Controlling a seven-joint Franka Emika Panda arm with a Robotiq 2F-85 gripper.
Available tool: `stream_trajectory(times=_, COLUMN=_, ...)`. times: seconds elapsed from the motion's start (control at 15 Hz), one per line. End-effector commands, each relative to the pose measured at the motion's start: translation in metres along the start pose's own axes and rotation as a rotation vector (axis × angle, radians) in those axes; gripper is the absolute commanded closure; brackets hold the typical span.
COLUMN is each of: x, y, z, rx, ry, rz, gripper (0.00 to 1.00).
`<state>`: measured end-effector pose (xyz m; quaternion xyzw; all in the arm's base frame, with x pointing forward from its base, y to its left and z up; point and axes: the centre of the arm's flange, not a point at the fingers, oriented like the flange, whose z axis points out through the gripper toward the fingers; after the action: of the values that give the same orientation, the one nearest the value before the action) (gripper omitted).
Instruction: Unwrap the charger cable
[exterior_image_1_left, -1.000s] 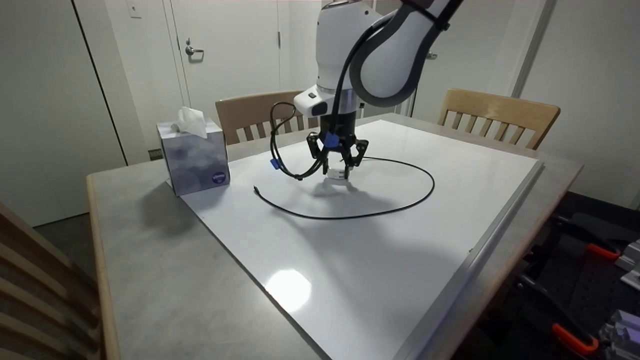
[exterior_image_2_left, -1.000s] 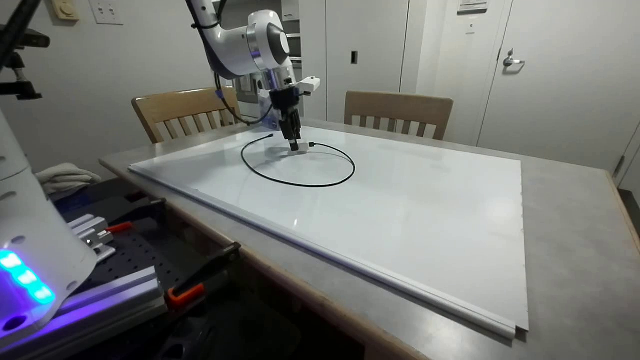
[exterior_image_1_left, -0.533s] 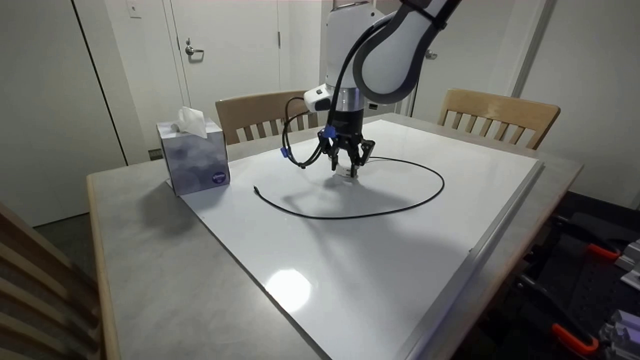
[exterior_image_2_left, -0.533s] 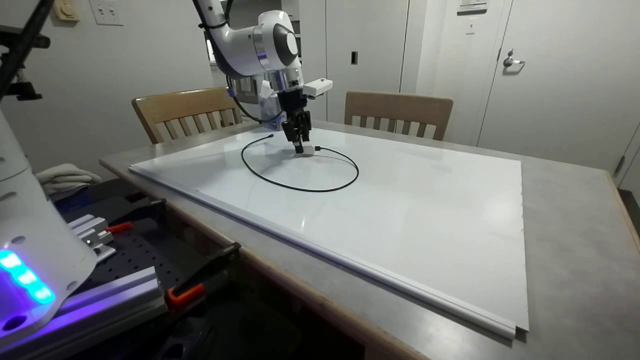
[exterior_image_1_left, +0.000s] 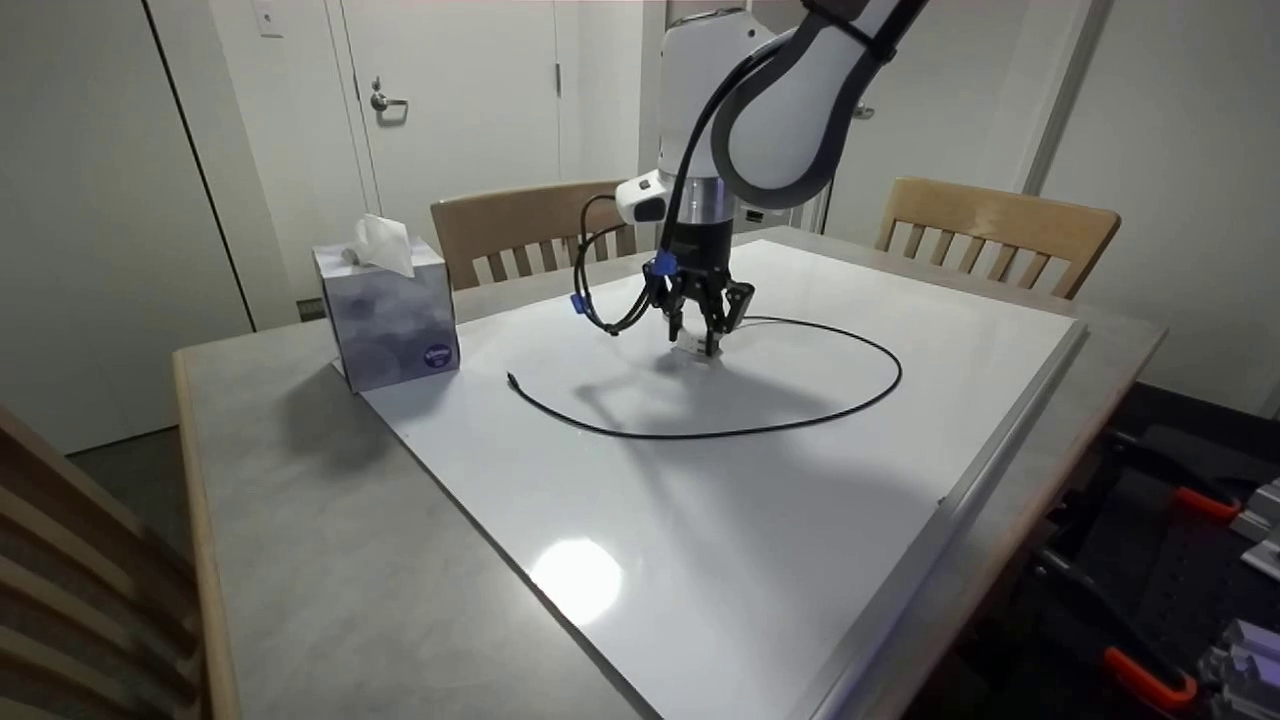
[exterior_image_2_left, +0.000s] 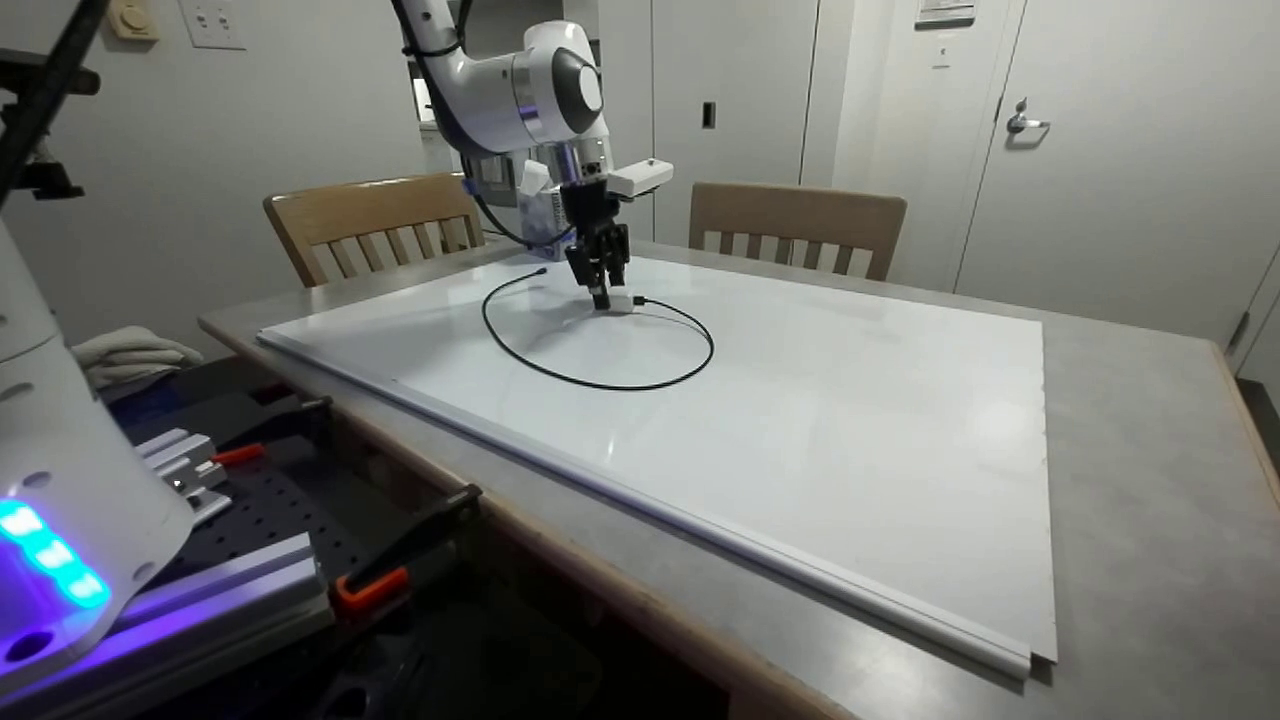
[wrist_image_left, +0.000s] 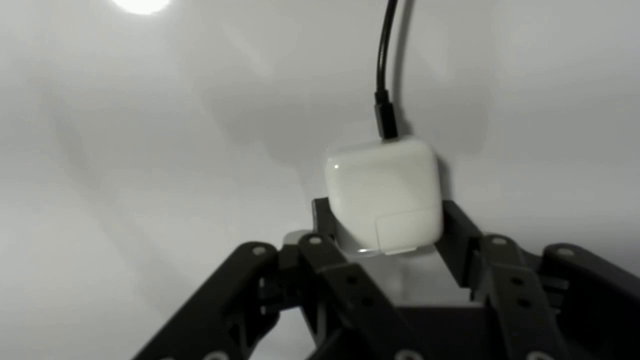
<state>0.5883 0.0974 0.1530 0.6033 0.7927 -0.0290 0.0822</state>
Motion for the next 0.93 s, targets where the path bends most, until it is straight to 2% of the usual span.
stream_trajectory(times=0.0, x=-0.008, y=-0.002, z=0.002, rx=0.024, ry=0.010, rz=0.051, gripper=0.72)
stream_trajectory(times=0.27, x=-0.039, y=-0.019, z=0.009, rx=0.100, ry=0.020, rz=0.276, gripper=0.72)
stream_trajectory(times=0.53, x=-0.078, y=-0.056, z=0.028, rx=0.116, ry=0.040, rz=0.503, gripper=0.72)
stream_trajectory(times=0.6, x=-0.059, y=-0.021, z=0.010, rx=0.086, ry=0.027, rz=0.414, gripper=0.72)
stream_trajectory(times=0.67, x=-0.065, y=-0.023, z=0.010, rx=0.086, ry=0.025, rz=0.428, gripper=0.47)
stream_trajectory(times=0.87, x=-0.063, y=-0.022, z=0.010, rx=0.085, ry=0.027, rz=0.423, gripper=0.47)
